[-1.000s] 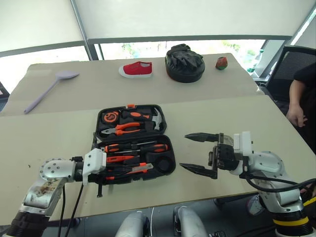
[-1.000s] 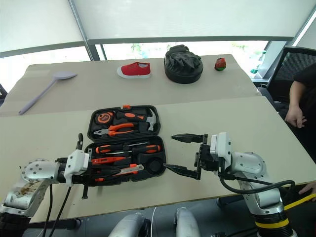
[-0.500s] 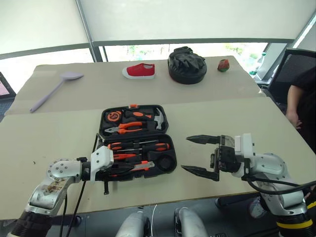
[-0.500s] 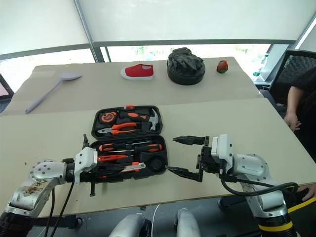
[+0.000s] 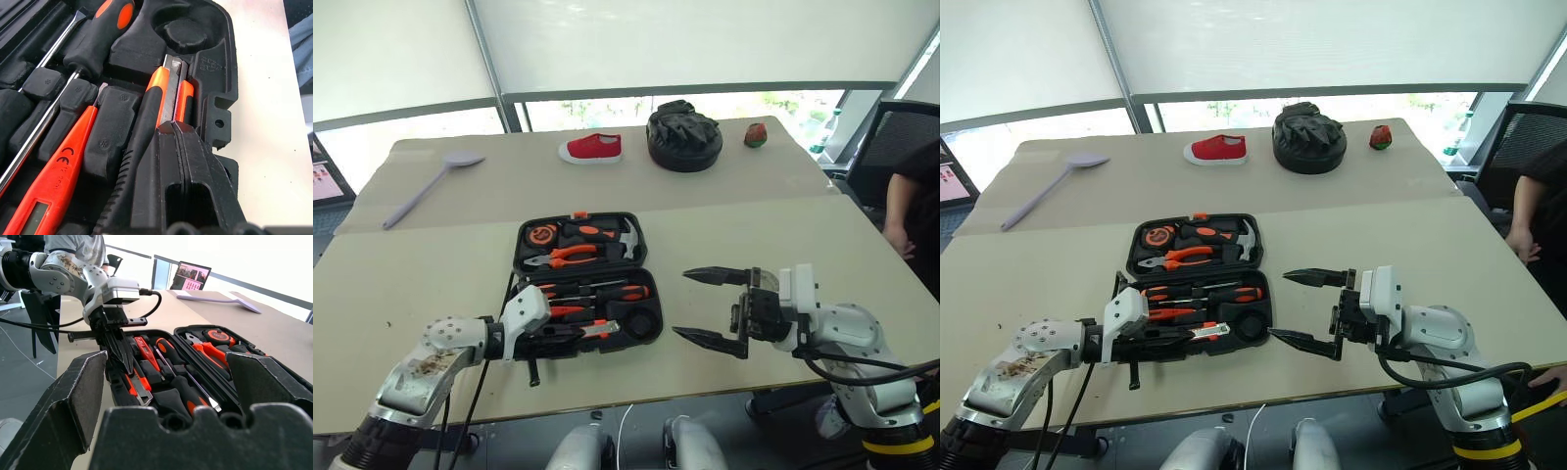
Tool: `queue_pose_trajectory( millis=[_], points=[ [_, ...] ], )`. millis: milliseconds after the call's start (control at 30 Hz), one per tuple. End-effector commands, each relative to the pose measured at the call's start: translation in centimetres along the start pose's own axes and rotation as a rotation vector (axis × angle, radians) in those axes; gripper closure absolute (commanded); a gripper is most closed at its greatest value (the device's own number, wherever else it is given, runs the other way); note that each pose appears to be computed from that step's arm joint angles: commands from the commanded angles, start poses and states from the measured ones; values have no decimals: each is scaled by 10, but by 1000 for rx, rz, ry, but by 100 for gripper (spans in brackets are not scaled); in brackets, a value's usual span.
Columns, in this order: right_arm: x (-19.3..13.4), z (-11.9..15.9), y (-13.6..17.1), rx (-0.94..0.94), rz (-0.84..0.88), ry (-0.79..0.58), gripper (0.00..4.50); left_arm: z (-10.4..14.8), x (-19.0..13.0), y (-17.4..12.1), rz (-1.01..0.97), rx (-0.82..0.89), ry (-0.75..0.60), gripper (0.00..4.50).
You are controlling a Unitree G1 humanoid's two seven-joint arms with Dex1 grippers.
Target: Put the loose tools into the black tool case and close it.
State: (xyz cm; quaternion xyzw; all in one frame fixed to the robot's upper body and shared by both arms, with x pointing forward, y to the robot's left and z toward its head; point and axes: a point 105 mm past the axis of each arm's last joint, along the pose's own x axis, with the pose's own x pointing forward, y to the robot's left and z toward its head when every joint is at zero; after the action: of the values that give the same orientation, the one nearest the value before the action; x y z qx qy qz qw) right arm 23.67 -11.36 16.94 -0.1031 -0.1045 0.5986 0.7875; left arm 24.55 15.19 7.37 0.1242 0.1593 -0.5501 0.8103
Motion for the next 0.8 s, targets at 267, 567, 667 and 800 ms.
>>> queue_pose_trajectory(
  millis=[267, 567, 667, 800],
  points=[
    [-1, 10, 1, -21, -7, -32, 0, 21, -12, -8, -46, 203, -214, 446],
    [0, 10, 3, -15, -4, -33, 0, 8, -4, 8, 35, 215, -143, 446],
    [0, 10, 3, -13, -1, -30, 0, -1, -1, 10, 39, 191, -91, 446],
    [0, 11, 3, -13, -1, -31, 0, -18, 1, 4, 4, 122, 8, 446]
  ],
)
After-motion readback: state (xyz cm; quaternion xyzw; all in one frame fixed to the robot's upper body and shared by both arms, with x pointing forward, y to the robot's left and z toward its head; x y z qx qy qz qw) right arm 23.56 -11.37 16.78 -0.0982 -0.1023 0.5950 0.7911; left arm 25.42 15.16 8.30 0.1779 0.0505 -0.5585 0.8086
